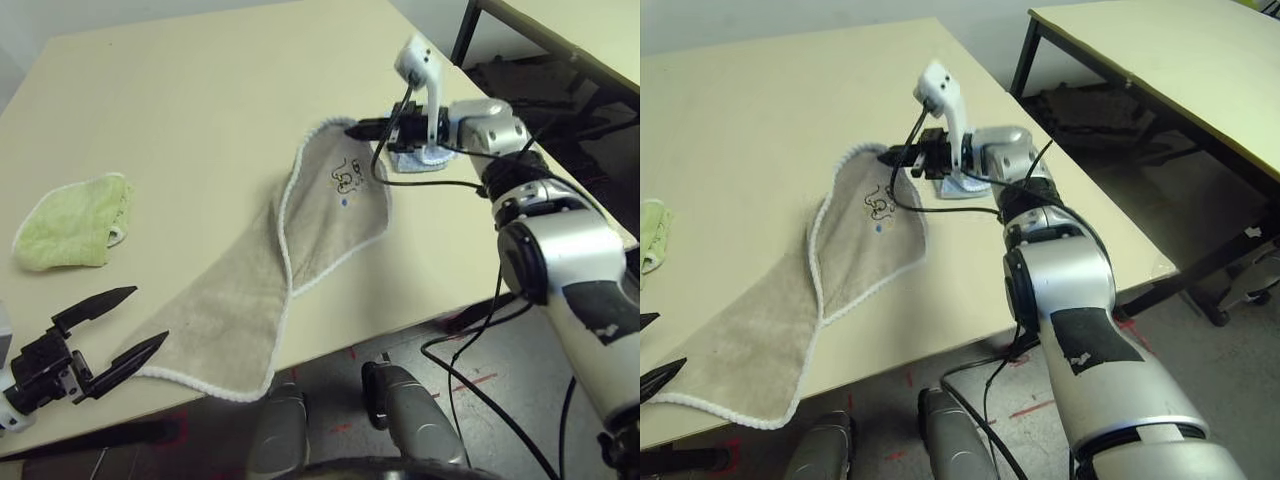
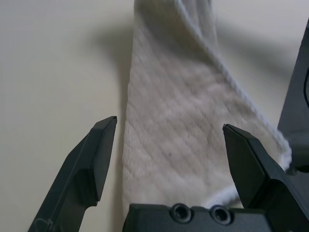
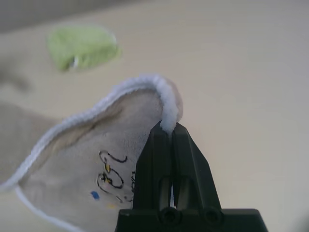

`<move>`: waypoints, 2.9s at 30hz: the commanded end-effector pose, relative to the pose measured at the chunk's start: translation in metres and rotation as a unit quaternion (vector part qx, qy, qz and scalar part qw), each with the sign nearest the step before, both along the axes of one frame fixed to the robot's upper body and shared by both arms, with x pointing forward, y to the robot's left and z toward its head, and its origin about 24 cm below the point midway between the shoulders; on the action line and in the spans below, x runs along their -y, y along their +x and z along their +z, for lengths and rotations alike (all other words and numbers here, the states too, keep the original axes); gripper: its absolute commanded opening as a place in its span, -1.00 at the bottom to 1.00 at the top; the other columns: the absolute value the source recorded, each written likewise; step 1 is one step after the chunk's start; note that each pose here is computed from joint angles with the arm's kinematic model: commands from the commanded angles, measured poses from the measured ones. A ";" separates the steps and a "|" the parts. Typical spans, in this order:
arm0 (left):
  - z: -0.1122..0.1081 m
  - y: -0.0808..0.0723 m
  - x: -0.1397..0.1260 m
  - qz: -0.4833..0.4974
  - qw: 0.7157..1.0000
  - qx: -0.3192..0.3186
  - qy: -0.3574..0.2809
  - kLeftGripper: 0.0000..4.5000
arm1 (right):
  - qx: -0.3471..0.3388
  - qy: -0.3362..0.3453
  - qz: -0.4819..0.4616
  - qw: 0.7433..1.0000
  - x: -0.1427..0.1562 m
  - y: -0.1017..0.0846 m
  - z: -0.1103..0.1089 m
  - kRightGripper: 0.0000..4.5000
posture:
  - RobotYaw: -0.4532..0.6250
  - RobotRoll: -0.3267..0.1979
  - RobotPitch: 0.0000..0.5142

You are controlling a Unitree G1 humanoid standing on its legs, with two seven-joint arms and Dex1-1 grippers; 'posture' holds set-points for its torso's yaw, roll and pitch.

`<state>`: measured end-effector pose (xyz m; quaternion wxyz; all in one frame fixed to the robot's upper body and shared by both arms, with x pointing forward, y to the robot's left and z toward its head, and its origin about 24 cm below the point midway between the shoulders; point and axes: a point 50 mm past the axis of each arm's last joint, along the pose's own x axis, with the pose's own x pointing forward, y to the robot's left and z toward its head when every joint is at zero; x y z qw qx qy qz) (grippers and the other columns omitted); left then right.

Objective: Fold the towel and set it aside.

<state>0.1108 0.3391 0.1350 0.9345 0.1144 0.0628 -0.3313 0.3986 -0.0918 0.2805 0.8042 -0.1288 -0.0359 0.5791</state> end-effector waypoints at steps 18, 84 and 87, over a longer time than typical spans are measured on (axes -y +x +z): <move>-0.001 0.004 -0.005 0.002 1.000 0.007 0.021 1.00 | -0.042 0.130 0.301 0.944 -0.006 -0.074 0.144 -0.98 | -0.26 0.25 -0.48; -0.037 0.094 0.135 -0.244 0.858 0.096 0.441 -0.02 | -0.168 0.193 -0.094 0.962 -0.003 0.002 0.050 -1.00 | -0.29 0.25 -0.35; -0.037 0.094 0.133 -0.234 0.865 0.087 0.436 -0.44 | -0.168 0.191 -0.093 0.963 -0.002 0.002 0.050 -1.00 | -0.30 0.25 -0.35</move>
